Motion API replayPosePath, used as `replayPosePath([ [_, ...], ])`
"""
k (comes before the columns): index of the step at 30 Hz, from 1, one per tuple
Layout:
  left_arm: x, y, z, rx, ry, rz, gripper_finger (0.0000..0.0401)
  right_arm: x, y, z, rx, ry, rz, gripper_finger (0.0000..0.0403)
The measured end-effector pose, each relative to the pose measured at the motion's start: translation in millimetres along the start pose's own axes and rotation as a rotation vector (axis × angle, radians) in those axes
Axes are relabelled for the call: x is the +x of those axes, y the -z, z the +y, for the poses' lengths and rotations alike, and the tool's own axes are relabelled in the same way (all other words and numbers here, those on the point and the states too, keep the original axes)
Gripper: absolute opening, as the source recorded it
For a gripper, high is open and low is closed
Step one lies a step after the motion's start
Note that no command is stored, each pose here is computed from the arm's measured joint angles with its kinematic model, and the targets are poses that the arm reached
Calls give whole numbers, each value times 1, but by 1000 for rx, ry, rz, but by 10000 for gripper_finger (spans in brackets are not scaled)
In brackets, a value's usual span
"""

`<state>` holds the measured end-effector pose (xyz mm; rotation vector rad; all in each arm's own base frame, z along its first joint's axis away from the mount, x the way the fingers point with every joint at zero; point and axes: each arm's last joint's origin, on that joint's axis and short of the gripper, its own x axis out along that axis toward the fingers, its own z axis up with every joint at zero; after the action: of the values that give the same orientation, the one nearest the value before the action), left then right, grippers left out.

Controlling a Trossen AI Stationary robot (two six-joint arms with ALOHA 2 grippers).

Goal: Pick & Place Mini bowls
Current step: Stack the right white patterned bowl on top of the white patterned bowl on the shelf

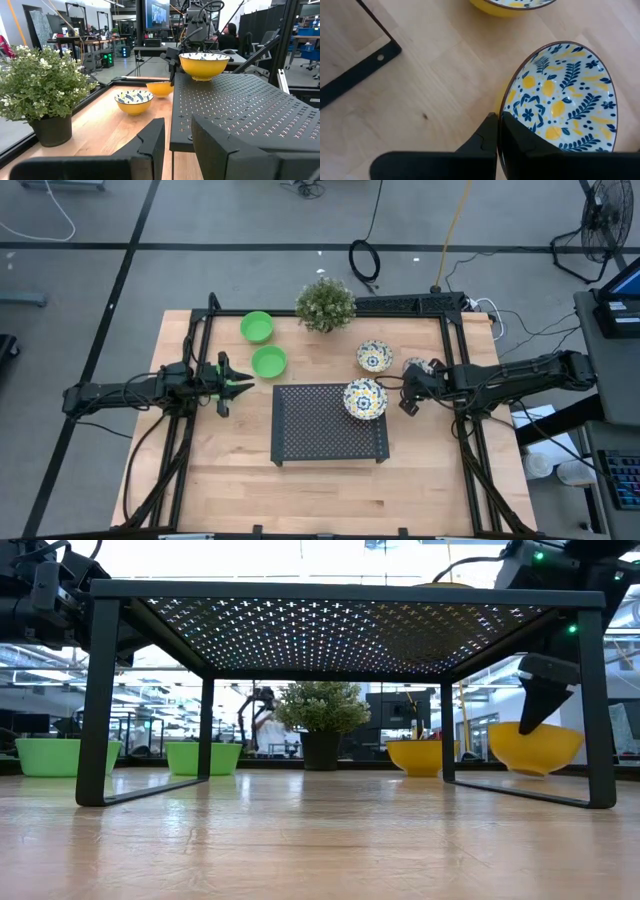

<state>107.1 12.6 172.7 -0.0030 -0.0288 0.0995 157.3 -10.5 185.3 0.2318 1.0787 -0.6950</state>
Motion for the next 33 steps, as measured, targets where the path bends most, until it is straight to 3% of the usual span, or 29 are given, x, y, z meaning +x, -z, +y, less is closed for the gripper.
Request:
replayPosePath([
  [12, 0, 0, 0, 0, 0, 0, 99, -8, -9, -2, 10, 75, -75, 1],
  [24, 0, 0, 0, 0, 0, 0, 99, -8, -10, -1, 12, 73, -87, 1],
  [33, 0, 0, 0, 0, 0, 0, 99, -9, -20, 3, -19, 77, -205, 0],
])
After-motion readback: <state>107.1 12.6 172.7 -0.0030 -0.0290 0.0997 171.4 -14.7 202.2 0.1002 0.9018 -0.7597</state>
